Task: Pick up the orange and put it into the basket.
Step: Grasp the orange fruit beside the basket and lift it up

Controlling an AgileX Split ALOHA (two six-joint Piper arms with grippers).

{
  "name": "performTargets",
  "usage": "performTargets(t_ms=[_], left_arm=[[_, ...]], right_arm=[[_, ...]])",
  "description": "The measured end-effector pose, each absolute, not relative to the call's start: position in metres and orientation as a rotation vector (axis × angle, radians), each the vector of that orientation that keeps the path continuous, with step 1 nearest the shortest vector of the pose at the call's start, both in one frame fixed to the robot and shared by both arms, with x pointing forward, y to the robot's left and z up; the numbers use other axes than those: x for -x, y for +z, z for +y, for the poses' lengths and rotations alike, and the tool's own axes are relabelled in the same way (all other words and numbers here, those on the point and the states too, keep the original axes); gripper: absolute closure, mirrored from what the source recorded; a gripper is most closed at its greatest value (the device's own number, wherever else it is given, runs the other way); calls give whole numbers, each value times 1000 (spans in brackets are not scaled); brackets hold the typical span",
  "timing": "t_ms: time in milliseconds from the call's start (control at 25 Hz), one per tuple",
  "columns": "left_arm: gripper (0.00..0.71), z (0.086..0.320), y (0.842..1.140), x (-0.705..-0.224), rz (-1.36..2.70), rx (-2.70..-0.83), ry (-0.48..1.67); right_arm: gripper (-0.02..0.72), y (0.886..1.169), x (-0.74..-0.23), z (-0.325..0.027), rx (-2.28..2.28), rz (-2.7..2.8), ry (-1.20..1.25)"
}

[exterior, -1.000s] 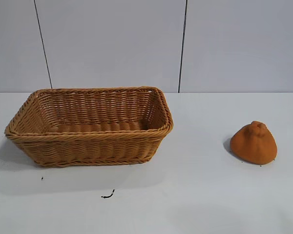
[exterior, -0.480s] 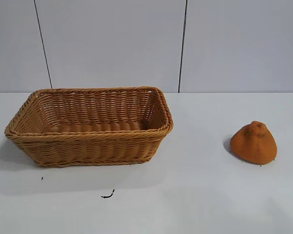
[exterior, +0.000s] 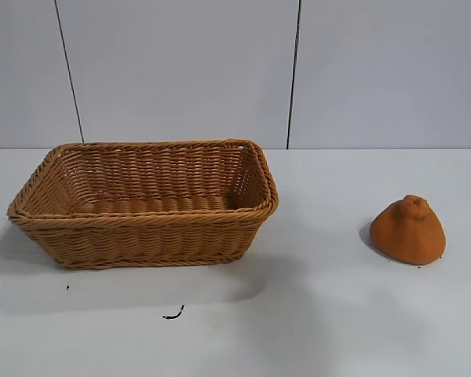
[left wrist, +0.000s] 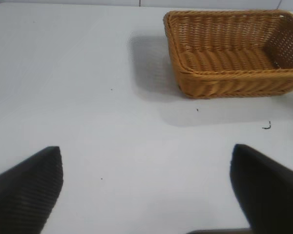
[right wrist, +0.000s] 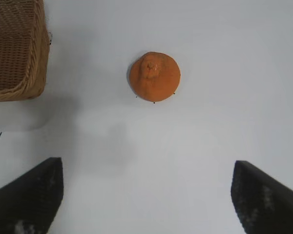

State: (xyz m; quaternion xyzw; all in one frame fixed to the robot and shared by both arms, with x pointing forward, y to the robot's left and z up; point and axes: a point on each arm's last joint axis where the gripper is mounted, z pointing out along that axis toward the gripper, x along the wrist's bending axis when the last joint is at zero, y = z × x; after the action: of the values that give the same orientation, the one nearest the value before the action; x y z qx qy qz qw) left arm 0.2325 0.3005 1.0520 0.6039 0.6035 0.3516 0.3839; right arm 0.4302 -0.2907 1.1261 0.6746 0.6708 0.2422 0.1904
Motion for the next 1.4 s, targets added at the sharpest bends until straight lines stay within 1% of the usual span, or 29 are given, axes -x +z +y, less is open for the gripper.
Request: performTargets(t_ms=[160, 320, 440, 600, 800, 960, 1120, 1320, 1400], left_arm=[[44, 301, 1052, -233, 1538, -1539, 896], [44, 301, 1052, -233, 1538, -1539, 896], [44, 301, 1052, -233, 1538, -1539, 896], [44, 301, 1052, -233, 1538, -1539, 896], [44, 301, 1052, -233, 1538, -1539, 896], [44, 301, 1052, -233, 1538, -1539, 896], [44, 301, 1052, -233, 1538, -1539, 896], [44, 301, 1052, -233, 1538, -1539, 896], [44, 301, 1052, -233, 1538, -1539, 896]], right_arm=[[66, 1121, -487, -290, -1949, 1932, 616], [66, 1105, -537, -288, -2009, 1975, 574], [66, 1085, -569, -286, -2061, 2009, 539], [66, 1046, -600, -283, -2141, 2066, 461], [66, 988, -620, -282, -2244, 2141, 307], [66, 948, -630, -282, -2290, 2168, 229], [66, 922, -638, -283, -2300, 2160, 219], [66, 901, -642, -283, -2313, 2163, 194], [80, 895, -643, -283, -2315, 2163, 187]])
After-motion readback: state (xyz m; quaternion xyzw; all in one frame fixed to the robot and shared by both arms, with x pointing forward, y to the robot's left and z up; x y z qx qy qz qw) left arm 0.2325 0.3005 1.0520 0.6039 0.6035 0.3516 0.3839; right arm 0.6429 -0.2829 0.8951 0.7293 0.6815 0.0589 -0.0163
